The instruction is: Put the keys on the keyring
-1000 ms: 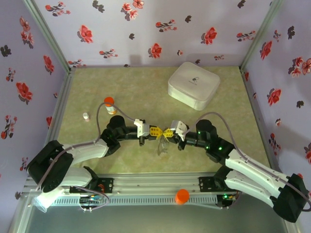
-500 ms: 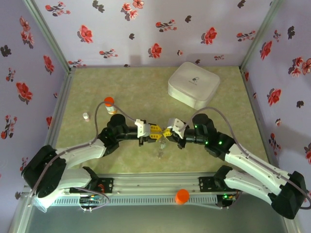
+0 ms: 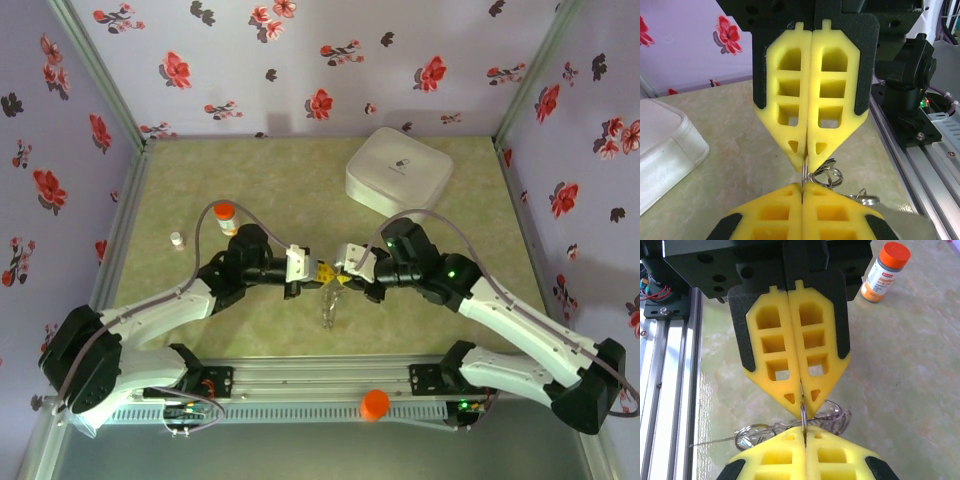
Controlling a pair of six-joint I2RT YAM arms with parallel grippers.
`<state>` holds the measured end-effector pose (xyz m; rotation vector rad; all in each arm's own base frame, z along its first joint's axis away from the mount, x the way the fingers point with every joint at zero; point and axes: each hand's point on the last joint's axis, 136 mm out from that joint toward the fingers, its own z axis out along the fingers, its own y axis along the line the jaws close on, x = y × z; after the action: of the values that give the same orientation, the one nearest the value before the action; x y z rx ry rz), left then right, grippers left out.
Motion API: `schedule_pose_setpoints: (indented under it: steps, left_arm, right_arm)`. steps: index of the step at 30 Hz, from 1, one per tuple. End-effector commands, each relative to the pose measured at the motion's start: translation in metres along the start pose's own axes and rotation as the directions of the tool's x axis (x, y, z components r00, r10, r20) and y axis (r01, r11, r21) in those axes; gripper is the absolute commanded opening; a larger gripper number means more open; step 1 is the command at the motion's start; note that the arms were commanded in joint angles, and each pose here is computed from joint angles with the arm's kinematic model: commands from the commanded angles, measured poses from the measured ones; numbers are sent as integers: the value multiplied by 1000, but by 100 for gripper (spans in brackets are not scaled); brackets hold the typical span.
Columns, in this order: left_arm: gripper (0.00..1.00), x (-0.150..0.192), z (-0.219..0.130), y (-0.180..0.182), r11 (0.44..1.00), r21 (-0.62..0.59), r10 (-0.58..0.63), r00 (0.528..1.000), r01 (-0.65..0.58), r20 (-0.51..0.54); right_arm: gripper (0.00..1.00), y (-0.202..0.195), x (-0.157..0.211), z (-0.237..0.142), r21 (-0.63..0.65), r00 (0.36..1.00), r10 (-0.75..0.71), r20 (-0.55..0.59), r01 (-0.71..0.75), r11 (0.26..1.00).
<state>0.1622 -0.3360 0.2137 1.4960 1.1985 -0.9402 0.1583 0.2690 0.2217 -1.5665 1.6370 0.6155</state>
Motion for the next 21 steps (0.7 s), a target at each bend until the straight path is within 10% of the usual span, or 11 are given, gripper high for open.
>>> schedule_pose_setpoints:
  steps: [1,6,21]
  left_arm:
    - [0,-6,-1,4,999,-23,24,1000,-24,6]
    - [0,-16,-6,10,996,-93,11,994,-1,106]
    - [0,-26,-10,14,989,-131,-30,970,63,239]
  right_arm:
    - [20,-4,-28,-16,34,992,-4,126,0,999]
    - [39,-8,-22,-18,16,965,121,234,-128,992]
    - [37,-14,7,0,77,976,109,189,-126,989]
